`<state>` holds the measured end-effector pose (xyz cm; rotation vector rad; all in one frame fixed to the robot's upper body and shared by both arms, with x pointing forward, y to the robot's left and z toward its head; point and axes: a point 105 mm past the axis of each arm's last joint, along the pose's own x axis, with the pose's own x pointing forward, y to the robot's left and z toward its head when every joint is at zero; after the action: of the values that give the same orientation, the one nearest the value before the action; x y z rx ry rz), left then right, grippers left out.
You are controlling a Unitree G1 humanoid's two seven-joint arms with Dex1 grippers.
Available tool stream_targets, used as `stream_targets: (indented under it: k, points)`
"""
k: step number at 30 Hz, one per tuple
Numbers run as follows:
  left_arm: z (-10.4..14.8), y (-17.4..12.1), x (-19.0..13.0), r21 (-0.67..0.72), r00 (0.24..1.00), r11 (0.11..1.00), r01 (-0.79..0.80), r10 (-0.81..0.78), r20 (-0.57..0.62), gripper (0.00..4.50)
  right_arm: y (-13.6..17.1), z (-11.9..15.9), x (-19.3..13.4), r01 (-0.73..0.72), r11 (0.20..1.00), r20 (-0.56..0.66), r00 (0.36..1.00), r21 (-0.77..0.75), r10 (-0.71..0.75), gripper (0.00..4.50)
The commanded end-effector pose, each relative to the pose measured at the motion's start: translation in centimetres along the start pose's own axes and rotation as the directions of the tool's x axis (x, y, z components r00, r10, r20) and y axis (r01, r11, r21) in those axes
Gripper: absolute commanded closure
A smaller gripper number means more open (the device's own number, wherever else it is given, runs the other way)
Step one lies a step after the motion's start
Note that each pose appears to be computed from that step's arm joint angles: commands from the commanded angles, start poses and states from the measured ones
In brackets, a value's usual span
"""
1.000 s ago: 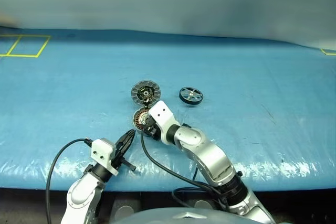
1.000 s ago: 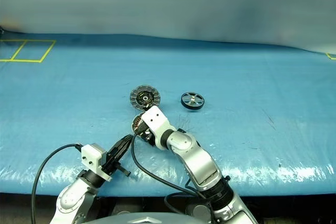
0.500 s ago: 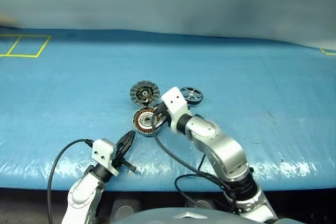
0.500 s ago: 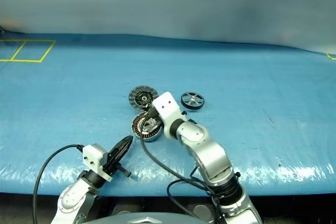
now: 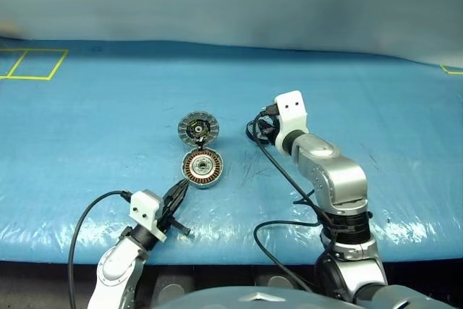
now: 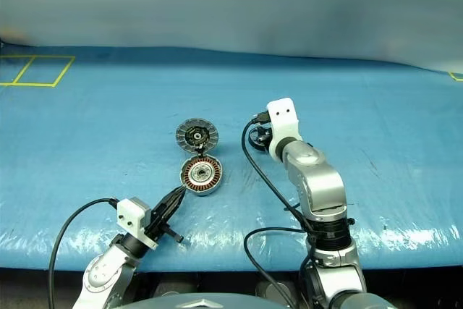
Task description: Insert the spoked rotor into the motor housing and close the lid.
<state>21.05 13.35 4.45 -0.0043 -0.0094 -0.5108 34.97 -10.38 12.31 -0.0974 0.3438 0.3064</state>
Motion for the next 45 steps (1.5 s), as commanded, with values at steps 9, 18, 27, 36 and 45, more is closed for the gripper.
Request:
stream_targets:
  k: [9,18,27,36,45]
  points:
    - [0.3,-0.2,0.1,0.002,1.0,1.0,-0.007,0.007,0.012,4.4,-0.8,0.1,0.7,-0.059,0.997,-0.067,0.996,-0.051,0.056,1.58]
    - [0.3,0.0,0.1,0.006,1.0,1.0,-0.012,0.012,0.008,4.4,-0.2,-0.3,2.0,-0.121,0.991,-0.121,0.986,-0.064,0.113,1.58]
    - [0.5,0.1,0.0,0.002,1.0,1.0,-0.026,0.026,0.009,4.4,-0.1,-2.3,1.9,-0.138,0.988,-0.205,0.971,-0.071,0.121,1.58]
    - [0.4,-0.1,0.2,0.002,1.0,1.0,-0.02,0.02,0.007,4.4,0.3,-3.6,0.7,-0.146,0.984,-0.238,0.964,-0.104,0.118,2.86]
    - [0.4,-0.1,0.3,0.008,1.0,1.0,-0.013,0.013,0.007,4.4,0.7,-1.0,-1.8,-0.165,0.962,-0.141,0.981,-0.217,0.136,3.23]
